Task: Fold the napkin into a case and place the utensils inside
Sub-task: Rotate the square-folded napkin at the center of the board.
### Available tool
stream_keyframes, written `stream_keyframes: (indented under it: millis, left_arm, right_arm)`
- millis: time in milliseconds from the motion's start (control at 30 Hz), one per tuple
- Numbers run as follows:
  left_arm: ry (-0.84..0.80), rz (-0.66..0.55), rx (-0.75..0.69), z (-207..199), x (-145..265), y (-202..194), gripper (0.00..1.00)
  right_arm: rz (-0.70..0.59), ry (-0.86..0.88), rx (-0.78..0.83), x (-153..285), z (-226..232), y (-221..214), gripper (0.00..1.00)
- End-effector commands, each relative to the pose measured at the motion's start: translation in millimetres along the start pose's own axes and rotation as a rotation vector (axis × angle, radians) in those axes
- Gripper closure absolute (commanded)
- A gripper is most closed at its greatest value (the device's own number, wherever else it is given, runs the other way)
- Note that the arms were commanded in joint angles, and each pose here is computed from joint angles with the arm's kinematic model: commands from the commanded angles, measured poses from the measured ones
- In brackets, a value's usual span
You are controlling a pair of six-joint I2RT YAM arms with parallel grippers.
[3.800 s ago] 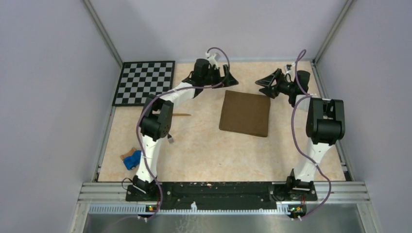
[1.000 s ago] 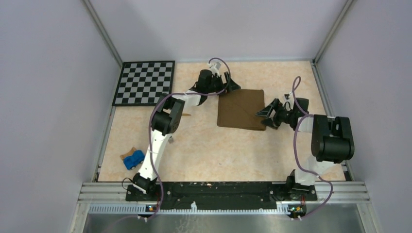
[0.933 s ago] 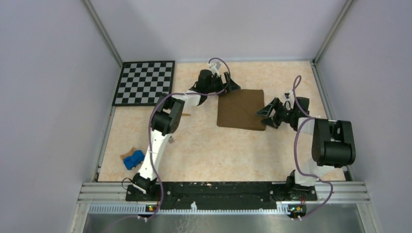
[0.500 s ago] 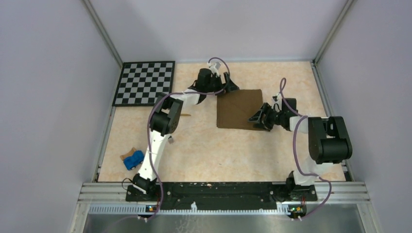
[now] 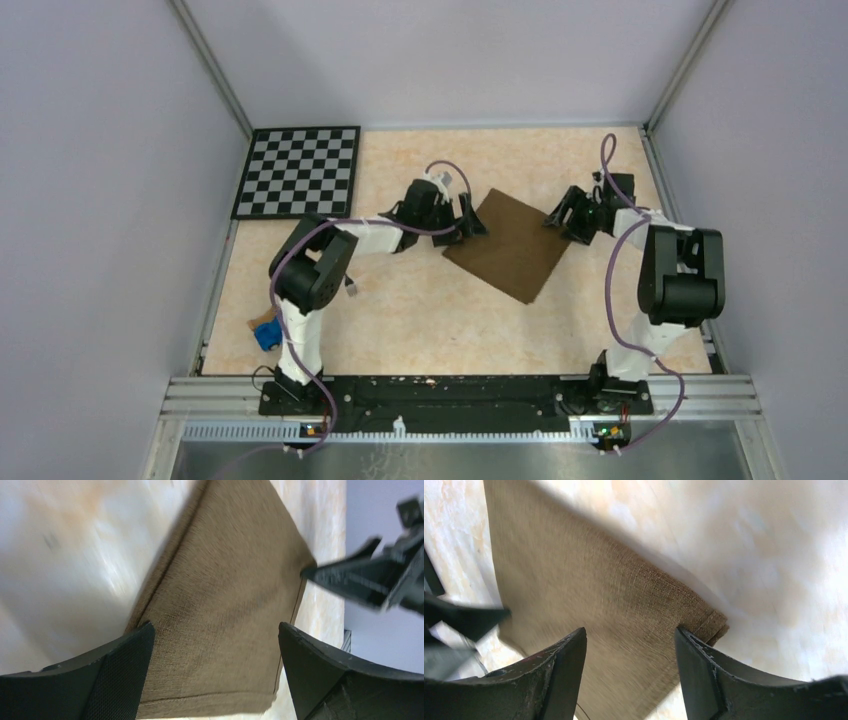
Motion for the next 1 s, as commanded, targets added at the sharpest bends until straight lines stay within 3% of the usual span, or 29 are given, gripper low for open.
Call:
stream_keyframes:
  millis: [0, 200, 333, 467, 667, 967]
  left_arm:
    - [0.104, 0.204, 0.078, -15, 29, -95, 0.01]
    - [-0.009, 0.207, -0.037, -62, 88, -102, 0.01]
    - [0.076, 0.233, -0.107, -59, 111, -97, 0.01]
    - [0.071, 0.274, -0.059, -53, 115, -112, 0.10]
    - [-0.032, 0.299, -0.005, -54, 105, -128, 0.29]
    - [0.220, 0.433, 0.005, -14, 88, -164, 0.27]
  right_arm:
    - [0.084, 0.029, 0.149, -8, 34, 3, 0.35]
    - [0.039, 0.071, 0.252, 30, 63, -5, 0.31]
    - [0.148, 0.303, 0.240, 32, 94, -32, 0.29]
    - [0.327, 0.459, 0.211, 12, 122, -75, 0.29]
    - [0.475, 0.599, 0.169, -21, 148, -112, 0.44]
    - [0.576, 0.645, 0.111, -66, 147, -131, 0.45]
Point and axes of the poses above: each gripper's point midway between its finger pads, its own x axis back along the fingers, its own z axis along the line the jaws close on, y = z × x, the point moved 6 cm from there along x, back along the fingers, and after that the axes turned 12 degrees about -x, right-handed, at the moved point
